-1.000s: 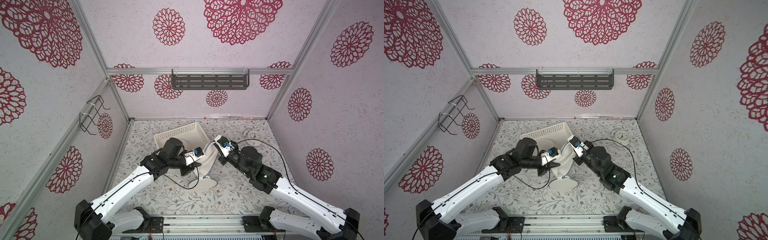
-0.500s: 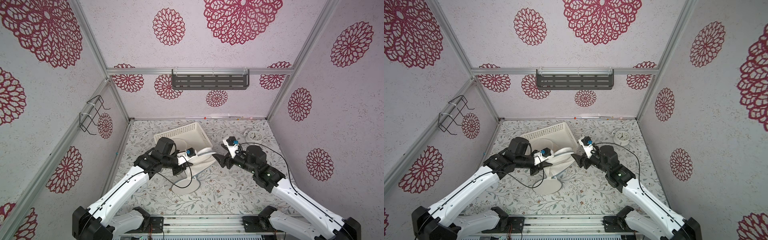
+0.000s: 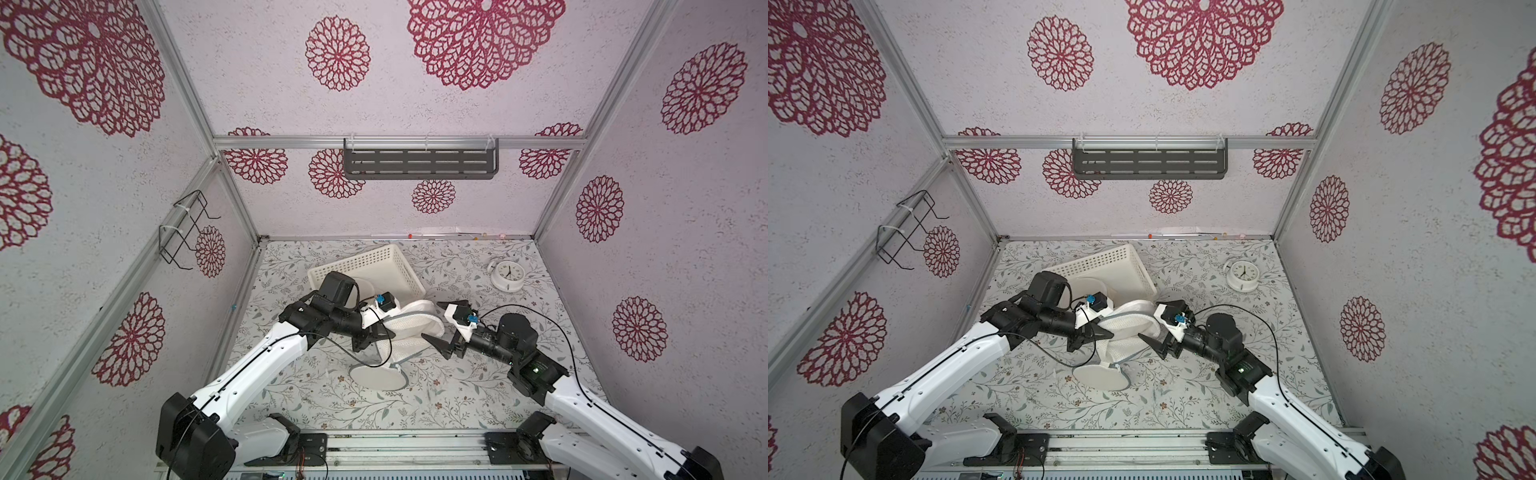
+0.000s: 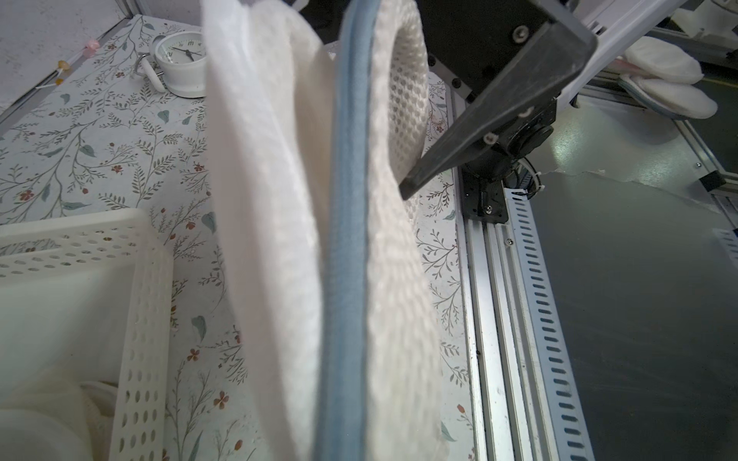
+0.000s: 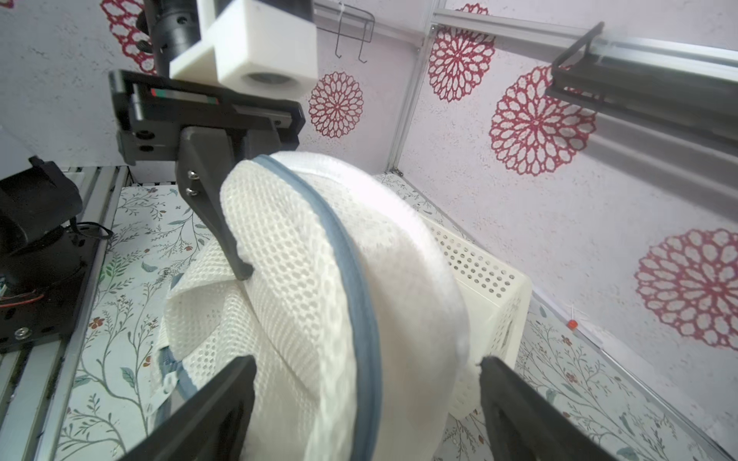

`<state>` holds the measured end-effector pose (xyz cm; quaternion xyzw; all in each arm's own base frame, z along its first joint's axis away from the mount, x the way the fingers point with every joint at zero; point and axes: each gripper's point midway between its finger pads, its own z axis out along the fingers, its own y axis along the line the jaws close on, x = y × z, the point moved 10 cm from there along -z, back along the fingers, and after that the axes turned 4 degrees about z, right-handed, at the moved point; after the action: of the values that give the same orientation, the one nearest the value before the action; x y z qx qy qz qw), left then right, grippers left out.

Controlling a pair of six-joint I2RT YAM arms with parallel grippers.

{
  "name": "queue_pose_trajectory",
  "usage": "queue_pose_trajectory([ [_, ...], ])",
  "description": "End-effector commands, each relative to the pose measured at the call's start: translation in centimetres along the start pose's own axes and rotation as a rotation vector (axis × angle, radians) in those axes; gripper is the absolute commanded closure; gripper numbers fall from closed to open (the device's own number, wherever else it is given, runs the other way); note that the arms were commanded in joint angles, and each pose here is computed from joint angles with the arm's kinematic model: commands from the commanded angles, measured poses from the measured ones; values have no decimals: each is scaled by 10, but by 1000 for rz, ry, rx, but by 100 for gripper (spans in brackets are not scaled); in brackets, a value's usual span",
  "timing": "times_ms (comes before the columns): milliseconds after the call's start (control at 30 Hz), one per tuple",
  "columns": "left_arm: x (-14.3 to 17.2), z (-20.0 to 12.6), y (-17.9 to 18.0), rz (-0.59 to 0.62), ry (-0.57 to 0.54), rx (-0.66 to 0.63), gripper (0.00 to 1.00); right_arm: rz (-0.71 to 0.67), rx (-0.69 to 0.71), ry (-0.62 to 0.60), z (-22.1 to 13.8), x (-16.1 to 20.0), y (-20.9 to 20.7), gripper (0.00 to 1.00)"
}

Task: Turn the laundry bag inside out
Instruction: Turn over the laundry bag.

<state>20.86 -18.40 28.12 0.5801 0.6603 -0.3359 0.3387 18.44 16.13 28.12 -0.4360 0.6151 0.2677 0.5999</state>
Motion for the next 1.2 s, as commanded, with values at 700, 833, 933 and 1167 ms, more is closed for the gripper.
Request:
queue_pose_trajectory([
  [700,-10,-10,-5,57,-111,-507,2,228,-65,-33,9,-29,-3,100],
  [833,-11,-1,-18,198,-215,-734,2,343,-31,17,15,-32,-7,100],
  [933,-18,6,-20,271,-203,-886,2,360,-39,35,17,-40,-6,100],
  [1167,-36,12,-19,402,-196,-1096,1,373,-12,64,18,-46,-4,100],
])
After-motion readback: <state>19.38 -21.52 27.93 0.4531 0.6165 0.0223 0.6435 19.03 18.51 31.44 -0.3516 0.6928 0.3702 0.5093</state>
